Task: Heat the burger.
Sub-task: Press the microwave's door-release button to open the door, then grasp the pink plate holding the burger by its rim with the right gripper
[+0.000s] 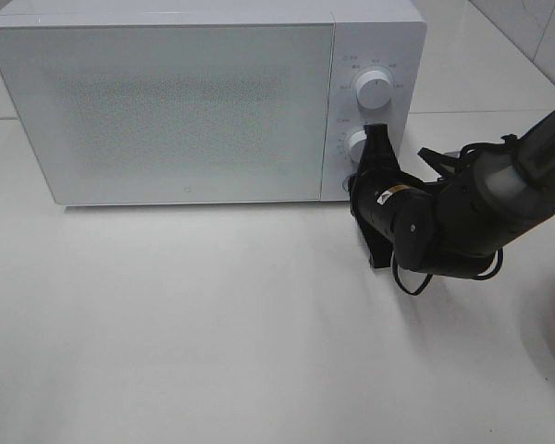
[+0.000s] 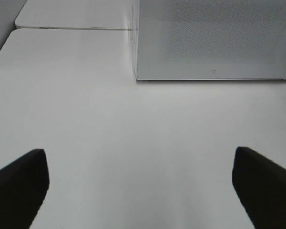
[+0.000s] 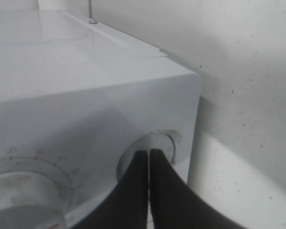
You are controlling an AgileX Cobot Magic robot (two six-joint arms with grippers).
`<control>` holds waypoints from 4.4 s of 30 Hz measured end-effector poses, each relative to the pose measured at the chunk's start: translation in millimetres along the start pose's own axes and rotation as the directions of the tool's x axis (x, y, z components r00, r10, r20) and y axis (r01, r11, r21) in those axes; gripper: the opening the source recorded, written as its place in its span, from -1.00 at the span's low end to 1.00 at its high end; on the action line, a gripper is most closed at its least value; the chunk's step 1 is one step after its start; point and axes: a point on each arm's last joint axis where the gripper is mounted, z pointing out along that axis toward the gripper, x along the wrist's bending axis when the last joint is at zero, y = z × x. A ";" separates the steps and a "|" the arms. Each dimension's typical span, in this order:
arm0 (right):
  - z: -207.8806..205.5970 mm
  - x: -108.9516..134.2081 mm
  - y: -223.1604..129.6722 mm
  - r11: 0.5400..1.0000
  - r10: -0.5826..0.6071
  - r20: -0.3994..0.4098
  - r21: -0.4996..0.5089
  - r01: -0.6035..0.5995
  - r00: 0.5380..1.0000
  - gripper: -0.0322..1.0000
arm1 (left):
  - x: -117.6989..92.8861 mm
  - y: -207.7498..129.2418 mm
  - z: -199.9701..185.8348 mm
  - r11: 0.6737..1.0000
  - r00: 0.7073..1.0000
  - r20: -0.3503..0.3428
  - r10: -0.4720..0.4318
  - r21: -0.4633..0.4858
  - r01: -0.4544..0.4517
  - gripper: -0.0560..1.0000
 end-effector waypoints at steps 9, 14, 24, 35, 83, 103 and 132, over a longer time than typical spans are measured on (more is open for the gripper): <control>1.3 3.0 -0.6 1.000 0.007 -0.011 -0.002 -0.007 1.000 -0.94 | 0.0 0.0 0.0 1.000 1.000 0.000 0.000 0.000 0.000 0.98; 4.3 2.6 -2.7 1.000 0.020 -0.001 -0.005 -0.020 1.000 -0.94 | 0.0 0.0 0.0 1.000 1.000 0.000 0.000 0.000 0.000 0.98; 4.9 6.7 -1.0 0.998 0.052 -0.038 -0.044 -0.054 0.998 -0.94 | 0.0 0.0 0.0 1.000 1.000 0.000 0.000 0.000 0.000 0.98; 15.5 7.7 -8.1 0.993 0.077 -0.036 -0.083 -0.080 0.996 -0.94 | 0.0 0.0 0.0 1.000 1.000 0.000 0.000 0.000 0.000 0.98; -17.1 18.4 -1.8 0.997 -0.061 0.047 0.058 0.058 0.997 -0.94 | 0.0 0.0 0.0 1.000 1.000 0.000 0.000 0.000 0.000 0.98; -54.9 18.1 -8.4 0.793 -0.567 0.104 0.337 0.508 0.817 -0.94 | 0.0 0.0 0.0 1.000 1.000 0.000 0.000 0.000 0.000 0.98; -138.6 41.2 10.1 -0.195 -0.963 -0.270 0.629 0.753 -0.024 -0.91 | 0.0 0.0 0.0 1.000 1.000 0.000 0.000 0.000 0.000 0.98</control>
